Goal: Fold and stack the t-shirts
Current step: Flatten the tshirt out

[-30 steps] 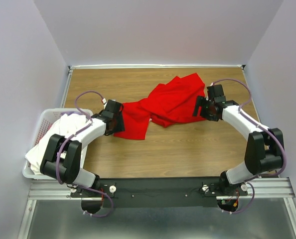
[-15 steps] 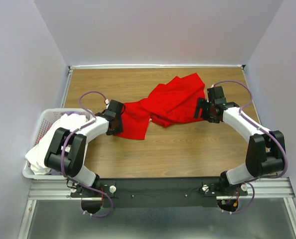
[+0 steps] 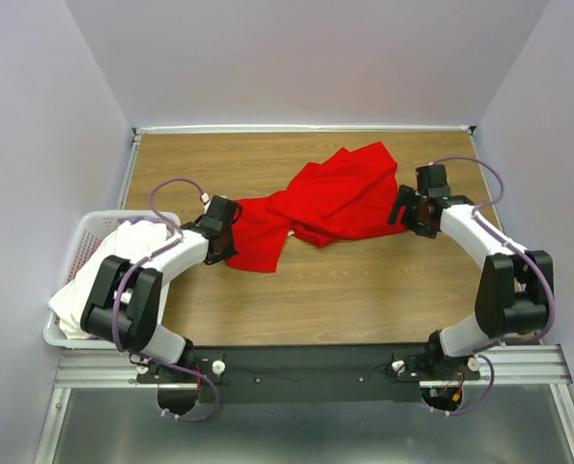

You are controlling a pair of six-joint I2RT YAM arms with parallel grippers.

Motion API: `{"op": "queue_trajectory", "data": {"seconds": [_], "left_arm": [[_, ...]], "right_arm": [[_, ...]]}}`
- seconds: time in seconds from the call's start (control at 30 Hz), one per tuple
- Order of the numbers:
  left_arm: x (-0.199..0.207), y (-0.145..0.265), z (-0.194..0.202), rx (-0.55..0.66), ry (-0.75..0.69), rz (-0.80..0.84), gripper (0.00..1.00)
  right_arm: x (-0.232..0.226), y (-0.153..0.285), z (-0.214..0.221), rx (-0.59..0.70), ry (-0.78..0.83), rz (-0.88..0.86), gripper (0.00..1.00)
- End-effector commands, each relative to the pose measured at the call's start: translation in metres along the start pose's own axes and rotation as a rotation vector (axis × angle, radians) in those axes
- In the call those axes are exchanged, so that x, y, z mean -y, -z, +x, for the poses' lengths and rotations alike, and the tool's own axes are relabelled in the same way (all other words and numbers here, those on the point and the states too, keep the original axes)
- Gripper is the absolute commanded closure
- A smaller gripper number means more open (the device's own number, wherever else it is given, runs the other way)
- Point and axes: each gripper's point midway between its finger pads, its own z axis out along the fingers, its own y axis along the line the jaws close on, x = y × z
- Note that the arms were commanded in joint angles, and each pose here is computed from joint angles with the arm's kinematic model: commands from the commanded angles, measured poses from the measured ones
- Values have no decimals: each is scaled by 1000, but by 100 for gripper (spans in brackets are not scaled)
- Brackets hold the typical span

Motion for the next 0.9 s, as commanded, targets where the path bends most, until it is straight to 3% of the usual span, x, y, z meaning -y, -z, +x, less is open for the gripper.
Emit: {"op": "queue_trajectory", "data": {"seconds": [0.0, 0.2, 0.53, 0.63, 0.73, 0.8, 0.87], "left_arm": [[-8, 29, -12, 49, 17, -24, 100], [-8, 63, -47, 171, 41, 5, 100], [-1, 75, -52, 216, 46, 70, 100], [-2, 74, -61, 228, 56, 78, 100], [-5, 77, -78, 255, 75, 77, 100], [-12, 85, -101, 299, 102, 68, 100], [-17, 96, -118, 339, 122, 58, 100]], "right_arm": [[37, -16, -9, -46, -163, 48, 14], [55, -37, -23, -54, -307, 1, 27], [46, -71, -17, -110, -345, -54, 30], [41, -80, -11, -133, -357, -83, 44], [34, -84, -21, -134, -365, -112, 70], [27, -78, -43, -92, -360, -142, 88], [23, -65, -70, -29, -349, -161, 96]]}}
